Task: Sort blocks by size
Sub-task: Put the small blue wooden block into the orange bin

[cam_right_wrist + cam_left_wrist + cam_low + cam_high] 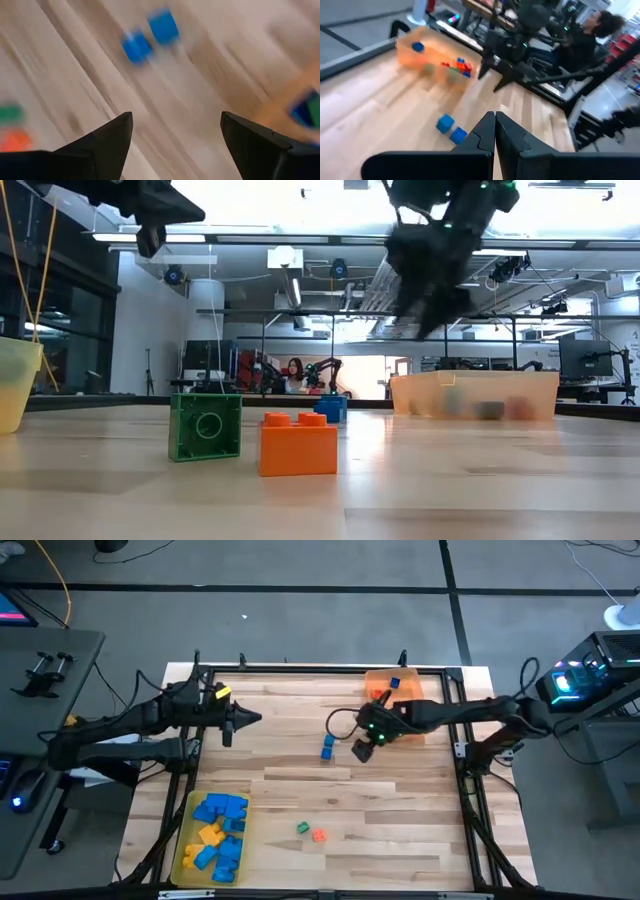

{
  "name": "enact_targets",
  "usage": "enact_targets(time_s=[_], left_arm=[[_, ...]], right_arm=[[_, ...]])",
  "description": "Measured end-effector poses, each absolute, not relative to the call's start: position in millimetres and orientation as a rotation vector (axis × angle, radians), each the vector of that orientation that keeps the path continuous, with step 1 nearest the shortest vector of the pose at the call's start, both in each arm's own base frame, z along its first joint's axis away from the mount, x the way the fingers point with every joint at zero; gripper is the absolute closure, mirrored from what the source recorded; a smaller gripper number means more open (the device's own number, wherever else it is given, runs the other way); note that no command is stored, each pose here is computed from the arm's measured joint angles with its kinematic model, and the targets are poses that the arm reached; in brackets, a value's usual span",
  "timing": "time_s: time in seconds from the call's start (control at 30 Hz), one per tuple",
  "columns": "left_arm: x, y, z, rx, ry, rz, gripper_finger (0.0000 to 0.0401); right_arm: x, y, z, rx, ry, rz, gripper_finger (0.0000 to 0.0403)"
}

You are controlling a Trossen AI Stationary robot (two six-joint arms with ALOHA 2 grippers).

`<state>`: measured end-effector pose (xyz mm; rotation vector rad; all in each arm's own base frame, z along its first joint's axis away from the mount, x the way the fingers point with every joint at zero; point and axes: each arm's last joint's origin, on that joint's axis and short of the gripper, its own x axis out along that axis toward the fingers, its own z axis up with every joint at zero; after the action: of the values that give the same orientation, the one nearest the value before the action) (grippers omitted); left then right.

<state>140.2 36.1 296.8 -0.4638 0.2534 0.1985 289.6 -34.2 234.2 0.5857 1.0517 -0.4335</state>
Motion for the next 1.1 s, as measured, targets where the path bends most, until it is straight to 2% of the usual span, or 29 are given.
enact_targets(time_s=[0.1, 0.17, 0.33, 0.47, 0.57, 0.83, 1.1], left_arm=[[142, 40, 300, -0.449, 0.213, 0.227, 0.0401], [143, 42, 301, -0.449, 0.199, 0.233, 0.0401], [145, 44, 299, -0.467, 0.205, 0.246, 0.0401], [145, 43, 298, -0.504, 0.218, 0.245, 0.0401], [145, 43, 296, -0.509, 0.231, 0.247, 0.0401], [145, 43, 296, -0.510, 0.231, 0.247, 0.0401], [145, 43, 296, -0.521, 0.230, 0.247, 0.0401]], right_arm=[[305, -38, 231, 0.592, 0.893, -0.467, 0.0105], [323, -44, 222, 0.559, 0.884, -0.479, 0.0105], [377, -65, 200, 0.432, 0.986, -0.411, 0.0105], [401, -75, 176, 0.375, 1.178, -0.362, 0.0105], [408, -76, 166, 0.359, 1.256, -0.332, 0.0105], [409, -78, 154, 0.351, 1.236, -0.360, 0.0108], [407, -81, 145, 0.323, 1.209, -0.387, 0.0154]])
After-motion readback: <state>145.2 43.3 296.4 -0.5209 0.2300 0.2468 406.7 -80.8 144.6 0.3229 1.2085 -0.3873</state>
